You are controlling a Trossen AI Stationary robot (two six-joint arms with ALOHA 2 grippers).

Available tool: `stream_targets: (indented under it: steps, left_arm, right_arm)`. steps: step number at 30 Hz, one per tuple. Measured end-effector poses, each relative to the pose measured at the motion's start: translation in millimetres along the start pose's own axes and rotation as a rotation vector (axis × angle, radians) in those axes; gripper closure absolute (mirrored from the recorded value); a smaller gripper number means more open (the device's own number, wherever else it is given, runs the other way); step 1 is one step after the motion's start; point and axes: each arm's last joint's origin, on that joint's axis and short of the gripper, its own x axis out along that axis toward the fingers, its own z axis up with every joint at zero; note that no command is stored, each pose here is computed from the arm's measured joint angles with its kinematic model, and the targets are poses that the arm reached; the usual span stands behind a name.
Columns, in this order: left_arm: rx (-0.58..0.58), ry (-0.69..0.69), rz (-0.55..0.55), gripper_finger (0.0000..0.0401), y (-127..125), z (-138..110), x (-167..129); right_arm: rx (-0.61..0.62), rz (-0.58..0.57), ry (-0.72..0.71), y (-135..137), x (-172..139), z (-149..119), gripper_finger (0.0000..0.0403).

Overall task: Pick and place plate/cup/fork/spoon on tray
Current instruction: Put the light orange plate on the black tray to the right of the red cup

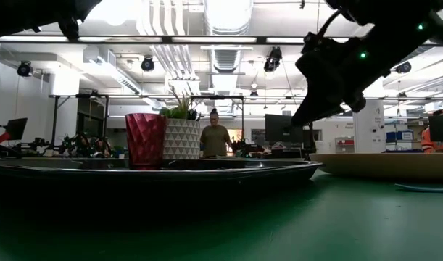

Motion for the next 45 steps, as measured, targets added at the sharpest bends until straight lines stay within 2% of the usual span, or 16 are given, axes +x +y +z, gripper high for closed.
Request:
stream_targets:
  steps: [3, 5, 10, 14, 18, 32, 45]
  left_arm:
    - [0.001, 0.002, 0.001, 0.0401, -0.1, -0.2, 0.1]
    - [0.001, 0.003, 0.001, 0.0401, -0.2, -0.4, 0.1]
    - [0.005, 0.013, 0.005, 0.0401, -0.6, -1.8, 0.4]
    - [0.004, 0.011, 0.007, 0.0401, -0.4, -1.4, 0.3]
    - [0.004, 0.012, 0.011, 0.0401, -0.2, -1.3, 0.3]
    - [0.004, 0.013, 0.014, 0.0401, -0.2, -1.4, 0.4]
    - [0.004, 0.015, 0.017, 0.0401, -0.2, -1.6, 0.5]
  right_arm:
    - [0.109, -0.043, -0.019, -4.6, -0.4, 1.2, 0.0385]
    - [0.218, -0.053, 0.03, -10.1, 0.9, 1.9, 0.037]
    - [0.466, -0.097, 0.122, -18.4, 3.1, -1.2, 0.0306]
    - [0.552, -0.097, 0.15, -18.8, 3.1, -2.5, 0.0262]
    - [0.571, -0.087, 0.176, -18.0, 3.6, -3.8, 0.0247]
    - [0.522, -0.191, 0.203, -20.4, 26.3, -19.9, 0.0281]
    - [0.523, -0.191, 0.2, -20.0, 27.0, -20.4, 0.0363]
